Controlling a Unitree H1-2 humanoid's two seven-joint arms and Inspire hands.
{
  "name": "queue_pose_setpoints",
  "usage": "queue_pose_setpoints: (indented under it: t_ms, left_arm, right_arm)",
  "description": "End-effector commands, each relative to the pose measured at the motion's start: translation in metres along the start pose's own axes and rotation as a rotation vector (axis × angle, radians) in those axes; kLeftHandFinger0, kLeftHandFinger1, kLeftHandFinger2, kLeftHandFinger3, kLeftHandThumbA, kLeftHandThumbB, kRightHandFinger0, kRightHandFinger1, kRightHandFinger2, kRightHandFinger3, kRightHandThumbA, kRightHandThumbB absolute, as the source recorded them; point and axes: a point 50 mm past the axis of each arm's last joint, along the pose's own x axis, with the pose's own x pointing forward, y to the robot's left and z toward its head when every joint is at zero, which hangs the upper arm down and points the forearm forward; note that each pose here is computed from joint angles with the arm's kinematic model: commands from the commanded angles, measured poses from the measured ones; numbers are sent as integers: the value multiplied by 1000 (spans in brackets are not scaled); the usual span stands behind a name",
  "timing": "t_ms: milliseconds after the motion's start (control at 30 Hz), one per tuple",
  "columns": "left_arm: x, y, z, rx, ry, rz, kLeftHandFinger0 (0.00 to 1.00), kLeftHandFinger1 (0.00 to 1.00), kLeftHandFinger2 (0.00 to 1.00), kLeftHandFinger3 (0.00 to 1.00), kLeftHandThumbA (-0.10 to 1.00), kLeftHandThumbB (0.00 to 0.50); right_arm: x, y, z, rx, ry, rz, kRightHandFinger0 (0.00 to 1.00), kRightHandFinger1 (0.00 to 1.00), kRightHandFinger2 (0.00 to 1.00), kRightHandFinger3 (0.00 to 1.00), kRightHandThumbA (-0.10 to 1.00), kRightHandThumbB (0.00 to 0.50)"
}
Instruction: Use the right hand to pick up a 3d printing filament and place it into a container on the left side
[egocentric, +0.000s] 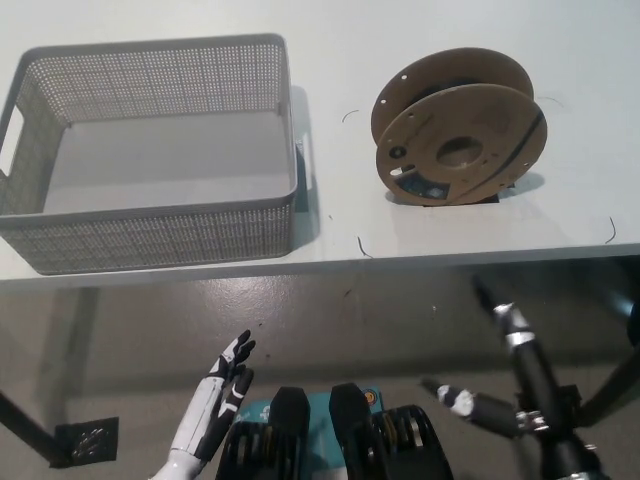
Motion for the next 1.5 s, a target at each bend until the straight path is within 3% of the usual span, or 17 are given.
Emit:
queue_pose_setpoints:
  t_ms: [0,167,200,267,367,433,600,667,733,800,900,1067,1167,1200,1267,1367,1467]
  left_arm:
    - [8,5,15,26,-105,18,1000,1000,1000,1000,1000,265]
    - [8,4,14,25,-102,17,1000,1000,1000,1000,1000,282]
    - [8,4,14,25,-102,17,1000,1000,1000,1000,1000,282]
    - [10,5,15,32,-105,17,1000,1000,1000,1000,1000,272]
    - [11,6,14,29,-104,17,1000,1000,1000,1000,1000,275]
    - [11,6,14,28,-104,18,1000,1000,1000,1000,1000,278]
    - [11,6,14,29,-103,15,1000,1000,1000,1000,1000,274]
    - [13,8,14,32,-106,12,1000,1000,1000,1000,1000,265]
    - [13,7,14,28,-105,9,1000,1000,1000,1000,1000,264]
    - [11,5,13,31,-100,5,1000,1000,1000,1000,1000,254]
    - [9,4,12,29,-96,2,1000,1000,1000,1000,1000,241]
    - [4,2,9,24,-84,-5,1000,1000,1000,1000,1000,237]
    - [3,1,8,33,-81,-8,1000,1000,1000,1000,1000,236]
    - [4,1,9,38,-86,-10,1000,1000,1000,1000,1000,231]
    - [4,2,10,38,-89,-13,1000,1000,1000,1000,1000,236]
    - [2,-1,9,36,-85,-23,1000,1000,1000,1000,1000,241]
    - [-2,-3,8,36,-81,-29,1000,1000,1000,1000,1000,220]
  right_arm:
    - [8,-31,50,-23,-260,-140,1000,1000,1000,1000,1000,75]
    - [22,-65,77,-102,-364,-165,1000,1000,1000,1000,1000,102]
    - [33,-81,89,-118,-386,-168,1000,1000,1000,1000,1000,142]
    - [48,-99,103,-154,-422,-179,1000,1000,1000,1000,1000,159]
    - [72,-131,127,-220,-448,-139,1000,1000,1000,1000,1000,135]
    - [93,-152,141,-190,-414,-112,1000,1000,1000,1000,1000,196]
    - [145,-198,172,-174,-293,25,1000,1000,1000,1000,1000,275]
    - [170,-216,191,-181,-240,78,1000,1000,1000,1000,1000,192]
    - [187,-230,202,-214,-176,111,1000,1000,1000,1000,1000,209]
    - [205,-242,214,-280,-116,129,1000,1000,1000,1000,1000,159]
    - [227,-257,224,-414,32,149,1000,1000,1000,1000,1000,232]
    - [263,-262,231,-347,137,316,1000,1000,1000,1000,1000,159]
    - [278,-261,234,-324,176,394,1000,1000,1000,1000,1000,167]
    - [286,-259,239,-337,192,414,1000,1000,1000,1000,1000,227]
    - [296,-257,241,-360,221,429,1000,1000,1000,1000,1000,275]
    - [318,-255,242,-399,292,460,1000,1000,1000,1000,1000,279]
    - [337,-245,248,-419,331,510,1000,1000,1000,1000,1000,340]
